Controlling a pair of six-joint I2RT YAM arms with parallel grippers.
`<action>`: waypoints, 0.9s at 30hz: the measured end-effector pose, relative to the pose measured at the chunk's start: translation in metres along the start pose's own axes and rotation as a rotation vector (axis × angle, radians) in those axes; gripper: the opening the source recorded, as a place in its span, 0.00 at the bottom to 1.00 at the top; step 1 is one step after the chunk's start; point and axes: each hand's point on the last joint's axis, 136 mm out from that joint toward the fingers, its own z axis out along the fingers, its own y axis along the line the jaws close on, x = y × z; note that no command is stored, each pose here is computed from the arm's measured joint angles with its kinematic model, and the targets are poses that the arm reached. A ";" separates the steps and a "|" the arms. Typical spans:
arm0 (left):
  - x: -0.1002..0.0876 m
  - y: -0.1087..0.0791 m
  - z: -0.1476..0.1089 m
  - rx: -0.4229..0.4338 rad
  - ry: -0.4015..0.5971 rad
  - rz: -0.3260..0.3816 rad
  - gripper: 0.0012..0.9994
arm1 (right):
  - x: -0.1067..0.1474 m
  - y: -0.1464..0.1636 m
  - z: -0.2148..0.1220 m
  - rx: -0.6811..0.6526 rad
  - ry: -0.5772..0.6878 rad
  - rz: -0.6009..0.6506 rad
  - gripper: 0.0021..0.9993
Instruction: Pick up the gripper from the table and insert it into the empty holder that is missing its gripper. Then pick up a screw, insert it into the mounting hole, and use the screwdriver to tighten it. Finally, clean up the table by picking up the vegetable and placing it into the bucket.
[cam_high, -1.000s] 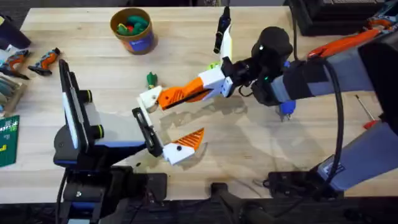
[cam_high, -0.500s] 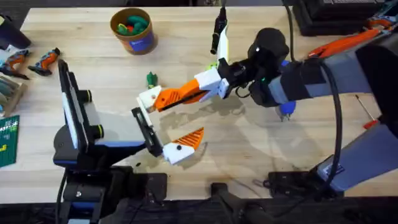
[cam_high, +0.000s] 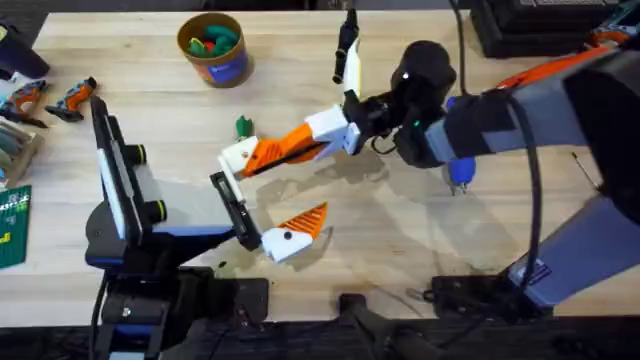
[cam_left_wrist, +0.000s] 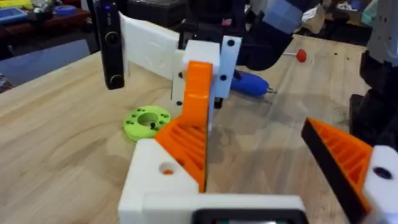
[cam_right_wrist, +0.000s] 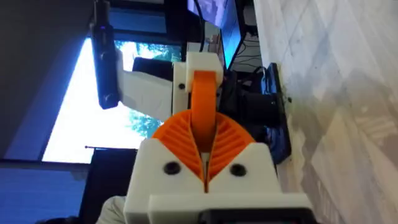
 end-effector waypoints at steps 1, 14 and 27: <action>0.000 0.000 0.000 0.000 0.000 -0.001 0.99 | -0.002 -0.001 0.002 -0.001 0.003 0.000 0.01; 0.000 0.004 0.000 -0.024 0.000 -0.001 0.99 | -0.011 -0.002 0.011 -0.006 0.025 -0.018 0.01; 0.000 0.005 0.000 -0.027 0.000 -0.003 0.99 | -0.015 -0.001 0.013 0.000 0.073 0.021 0.01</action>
